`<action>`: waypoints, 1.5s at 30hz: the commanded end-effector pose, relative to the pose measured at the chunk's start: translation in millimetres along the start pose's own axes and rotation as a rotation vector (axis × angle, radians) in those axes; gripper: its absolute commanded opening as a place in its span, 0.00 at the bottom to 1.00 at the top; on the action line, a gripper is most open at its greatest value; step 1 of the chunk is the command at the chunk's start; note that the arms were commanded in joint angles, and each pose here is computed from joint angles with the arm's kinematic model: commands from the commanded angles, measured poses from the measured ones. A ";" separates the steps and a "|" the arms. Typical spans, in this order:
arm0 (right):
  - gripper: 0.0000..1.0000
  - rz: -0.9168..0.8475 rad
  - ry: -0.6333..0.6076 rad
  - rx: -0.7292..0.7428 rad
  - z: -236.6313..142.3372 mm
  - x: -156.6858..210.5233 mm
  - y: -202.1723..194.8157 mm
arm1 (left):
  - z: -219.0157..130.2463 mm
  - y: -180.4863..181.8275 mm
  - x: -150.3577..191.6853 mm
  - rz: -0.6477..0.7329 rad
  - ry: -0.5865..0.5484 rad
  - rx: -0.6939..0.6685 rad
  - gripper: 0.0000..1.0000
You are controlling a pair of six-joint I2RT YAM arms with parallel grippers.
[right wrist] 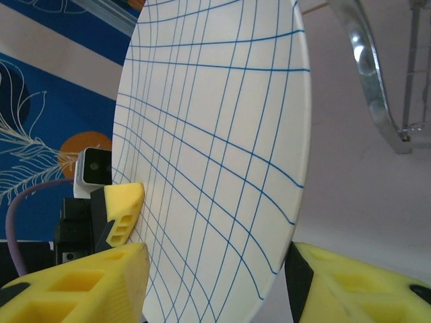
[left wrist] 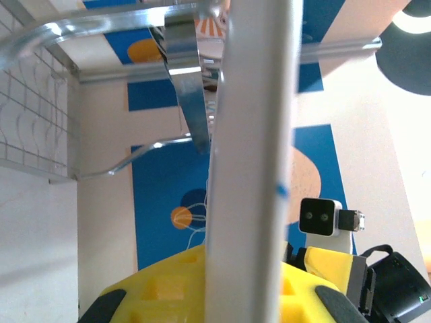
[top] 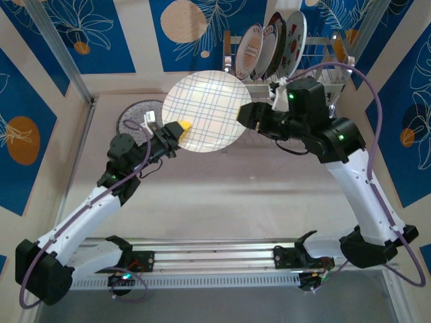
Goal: Unload the plates from the dish rack
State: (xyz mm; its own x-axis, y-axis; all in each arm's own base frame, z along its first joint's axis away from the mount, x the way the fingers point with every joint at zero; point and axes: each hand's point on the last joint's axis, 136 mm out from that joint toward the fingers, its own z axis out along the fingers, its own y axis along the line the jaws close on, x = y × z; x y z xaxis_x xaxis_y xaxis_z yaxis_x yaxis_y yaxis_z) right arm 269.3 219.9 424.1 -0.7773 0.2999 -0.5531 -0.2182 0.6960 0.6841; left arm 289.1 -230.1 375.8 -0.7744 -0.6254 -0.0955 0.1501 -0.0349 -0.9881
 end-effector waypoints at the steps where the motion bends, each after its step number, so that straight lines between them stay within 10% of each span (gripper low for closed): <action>1: 0.57 -0.076 -0.043 -0.027 0.8 -10.9 18.0 | -14.8 -26.0 -13.2 0.020 -0.072 0.096 0.07; 30: 0.66 -0.827 -0.469 -0.302 -22.5 7.9 83.1 | -81.0 59.0 -131.7 0.052 -0.537 -0.130 0.08; 45: 0.76 -0.949 -0.491 -0.235 6.2 7.3 83.0 | -105.1 141.1 -180.7 0.050 -0.633 -0.289 0.08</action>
State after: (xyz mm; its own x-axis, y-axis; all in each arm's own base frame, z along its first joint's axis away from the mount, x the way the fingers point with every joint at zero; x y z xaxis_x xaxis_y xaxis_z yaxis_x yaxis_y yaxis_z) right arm 245.7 282.2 459.2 0.0207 -0.0424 -0.9989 -0.7660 0.6414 -0.0431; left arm 376.6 -46.9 212.2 -0.2674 -0.9613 -0.0658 -0.1944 0.1207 -0.9735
